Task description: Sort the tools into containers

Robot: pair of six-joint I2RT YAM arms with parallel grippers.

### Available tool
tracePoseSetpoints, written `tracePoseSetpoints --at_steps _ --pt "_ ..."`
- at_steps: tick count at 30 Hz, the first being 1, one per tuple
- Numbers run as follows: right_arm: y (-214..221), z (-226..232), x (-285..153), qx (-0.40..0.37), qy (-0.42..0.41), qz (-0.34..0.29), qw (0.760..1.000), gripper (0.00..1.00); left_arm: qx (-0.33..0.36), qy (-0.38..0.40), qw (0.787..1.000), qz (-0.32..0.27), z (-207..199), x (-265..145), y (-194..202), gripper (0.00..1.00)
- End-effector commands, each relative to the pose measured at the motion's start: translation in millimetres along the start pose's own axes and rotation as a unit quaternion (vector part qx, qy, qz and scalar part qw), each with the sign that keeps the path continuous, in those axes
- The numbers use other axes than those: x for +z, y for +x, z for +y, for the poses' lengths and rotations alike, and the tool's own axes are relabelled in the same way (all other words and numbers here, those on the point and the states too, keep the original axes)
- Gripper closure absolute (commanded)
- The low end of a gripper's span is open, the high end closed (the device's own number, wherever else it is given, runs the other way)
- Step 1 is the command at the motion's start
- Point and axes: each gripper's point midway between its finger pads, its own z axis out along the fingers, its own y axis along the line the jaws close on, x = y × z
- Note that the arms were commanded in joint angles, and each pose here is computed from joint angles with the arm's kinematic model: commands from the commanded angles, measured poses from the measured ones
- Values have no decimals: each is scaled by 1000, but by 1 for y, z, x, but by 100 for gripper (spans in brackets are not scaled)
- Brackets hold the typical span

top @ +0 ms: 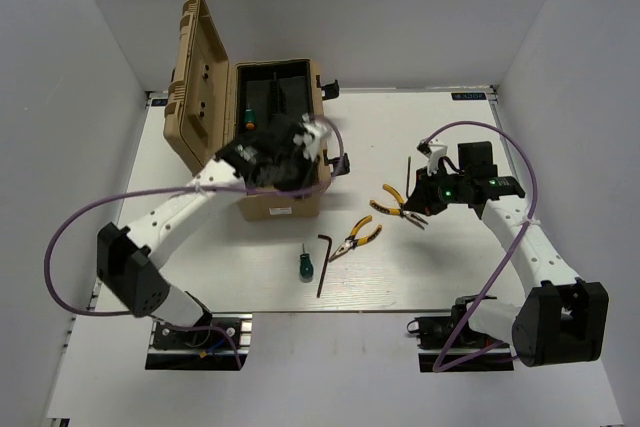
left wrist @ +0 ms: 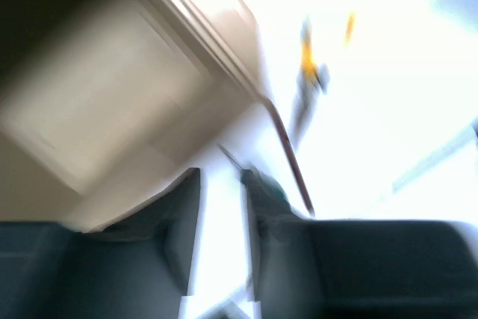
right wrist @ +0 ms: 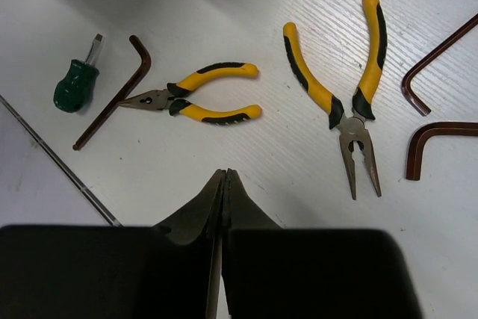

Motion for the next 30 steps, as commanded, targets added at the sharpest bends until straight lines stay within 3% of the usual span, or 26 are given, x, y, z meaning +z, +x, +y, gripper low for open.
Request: tracePoseSetpoints --at_steps 1,3,5,6,7,10,19,21,30 --pt "-2 -4 0 -1 7 -3 1000 98 -9 48 996 74 -37 -25 67 56" --pt "-4 -4 0 -2 8 -4 1000 95 -22 63 995 77 -55 -33 80 51" --pt "-2 -5 2 2 7 1 1000 86 -29 74 993 83 -65 -40 94 44" --pt "-1 -5 2 5 7 2 1000 80 -36 70 992 100 -71 -38 110 41" --pt "0 -5 3 8 6 4 1000 68 -38 62 993 91 -70 -38 113 39" --pt "0 -5 4 7 7 3 1000 62 -55 35 993 95 -67 -24 131 38" --pt "3 -7 5 10 11 7 1000 62 -121 -23 989 79 -76 27 159 37" --pt "2 -6 4 9 8 5 1000 62 -130 -32 988 82 -75 34 161 30" --pt "0 -3 1 3 7 -2 1000 62 -139 -69 984 83 -72 60 169 25"
